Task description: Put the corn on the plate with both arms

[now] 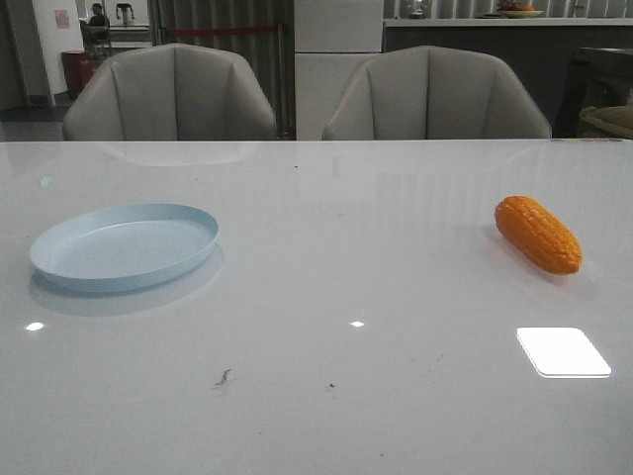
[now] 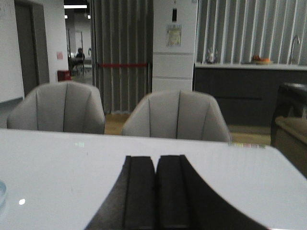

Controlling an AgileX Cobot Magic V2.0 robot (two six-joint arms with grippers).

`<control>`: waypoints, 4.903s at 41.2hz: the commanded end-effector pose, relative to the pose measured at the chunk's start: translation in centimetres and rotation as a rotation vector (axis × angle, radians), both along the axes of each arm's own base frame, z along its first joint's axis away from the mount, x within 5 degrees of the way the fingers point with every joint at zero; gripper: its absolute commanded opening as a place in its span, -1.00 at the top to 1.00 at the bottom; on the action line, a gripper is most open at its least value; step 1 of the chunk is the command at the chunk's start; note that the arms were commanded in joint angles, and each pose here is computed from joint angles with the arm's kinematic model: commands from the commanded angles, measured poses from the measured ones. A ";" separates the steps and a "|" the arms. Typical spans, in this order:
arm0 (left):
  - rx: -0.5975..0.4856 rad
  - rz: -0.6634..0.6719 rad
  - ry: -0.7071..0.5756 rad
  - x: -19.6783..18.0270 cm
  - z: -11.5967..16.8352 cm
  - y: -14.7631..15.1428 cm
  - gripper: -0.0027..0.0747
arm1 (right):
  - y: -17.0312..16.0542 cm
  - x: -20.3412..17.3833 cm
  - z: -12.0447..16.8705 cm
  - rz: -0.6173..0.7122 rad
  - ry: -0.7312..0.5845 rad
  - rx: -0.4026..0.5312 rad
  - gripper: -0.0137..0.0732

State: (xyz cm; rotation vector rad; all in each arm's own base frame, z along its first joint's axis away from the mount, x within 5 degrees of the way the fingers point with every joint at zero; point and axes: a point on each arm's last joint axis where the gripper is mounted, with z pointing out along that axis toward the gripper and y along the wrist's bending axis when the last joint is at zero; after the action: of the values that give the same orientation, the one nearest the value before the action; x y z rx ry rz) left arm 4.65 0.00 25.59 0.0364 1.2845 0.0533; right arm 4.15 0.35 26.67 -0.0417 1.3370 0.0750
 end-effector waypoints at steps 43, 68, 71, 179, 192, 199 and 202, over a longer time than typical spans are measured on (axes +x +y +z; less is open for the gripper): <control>0.030 0.005 0.533 15.6 6.0 0.1 0.68 | 1.0 16.8 5.2 -0.009 0.471 -0.033 0.60; 0.030 0.002 0.570 17.1 4.8 0.1 -0.46 | 1.3 18.0 3.0 0.008 0.615 -0.042 -0.40; 0.030 0.002 0.565 17.1 4.8 0.1 -0.43 | 1.3 18.0 3.0 0.008 0.615 -0.042 -0.40; -0.179 -0.280 1.479 42.7 1.1 -2.4 0.68 | 1.4 17.8 2.6 0.019 0.662 -0.040 -0.40; -0.162 -0.475 1.364 42.4 6.2 -8.1 0.68 | 1.4 17.8 2.6 0.019 0.663 -0.040 -0.40; -0.095 -0.559 1.357 41.6 5.9 -13.2 0.68 | 1.4 17.8 2.6 0.019 0.663 -0.040 -0.40; -0.081 -0.584 1.347 41.5 5.5 -15.2 0.68 | 1.4 17.8 2.6 0.019 0.663 -0.040 -0.40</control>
State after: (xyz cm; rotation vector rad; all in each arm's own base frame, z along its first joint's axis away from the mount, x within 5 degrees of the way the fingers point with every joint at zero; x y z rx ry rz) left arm 47.21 -12.76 27.46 0.4100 2.6888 -0.5509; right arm 21.50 1.83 27.26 -0.0819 2.1140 0.0912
